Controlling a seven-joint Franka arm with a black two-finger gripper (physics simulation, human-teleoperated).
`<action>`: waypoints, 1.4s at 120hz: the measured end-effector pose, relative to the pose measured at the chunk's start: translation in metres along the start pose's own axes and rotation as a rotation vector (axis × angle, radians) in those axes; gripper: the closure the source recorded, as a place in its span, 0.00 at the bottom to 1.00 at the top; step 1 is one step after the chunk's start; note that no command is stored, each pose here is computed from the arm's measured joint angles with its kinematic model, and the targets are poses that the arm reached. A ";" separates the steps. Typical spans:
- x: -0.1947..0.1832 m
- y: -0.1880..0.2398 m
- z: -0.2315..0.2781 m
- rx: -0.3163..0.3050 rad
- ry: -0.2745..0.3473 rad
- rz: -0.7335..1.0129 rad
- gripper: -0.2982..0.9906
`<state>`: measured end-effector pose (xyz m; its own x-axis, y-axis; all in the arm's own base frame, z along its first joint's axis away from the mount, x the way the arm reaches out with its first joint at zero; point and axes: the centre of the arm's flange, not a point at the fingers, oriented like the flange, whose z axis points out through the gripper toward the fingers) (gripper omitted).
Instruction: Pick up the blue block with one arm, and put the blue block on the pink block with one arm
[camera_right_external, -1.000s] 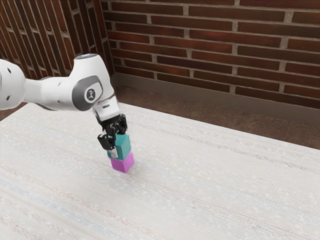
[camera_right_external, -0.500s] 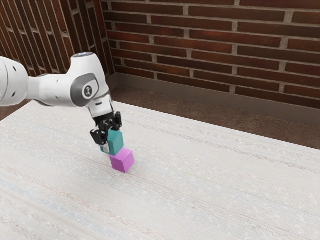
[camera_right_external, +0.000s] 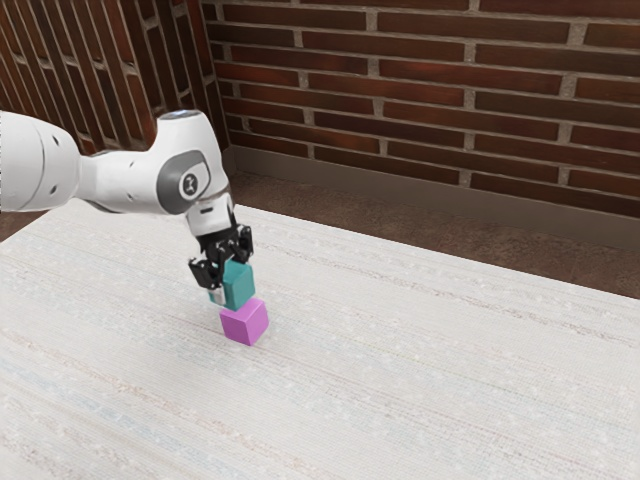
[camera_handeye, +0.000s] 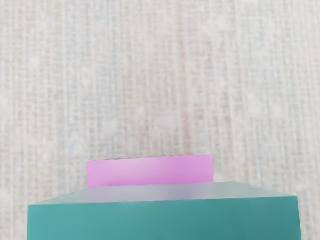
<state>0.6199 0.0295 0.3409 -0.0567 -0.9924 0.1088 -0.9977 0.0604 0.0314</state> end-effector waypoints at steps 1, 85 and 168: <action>0.000 0.000 0.000 0.000 0.000 0.001 0.53; 0.002 0.002 0.010 -0.039 0.035 0.029 0.27; 0.091 0.053 -0.270 0.037 -0.173 -0.174 0.23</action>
<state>0.5725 -0.0282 0.6211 0.1135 -0.9913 -0.0670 -0.9935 -0.1136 -0.0024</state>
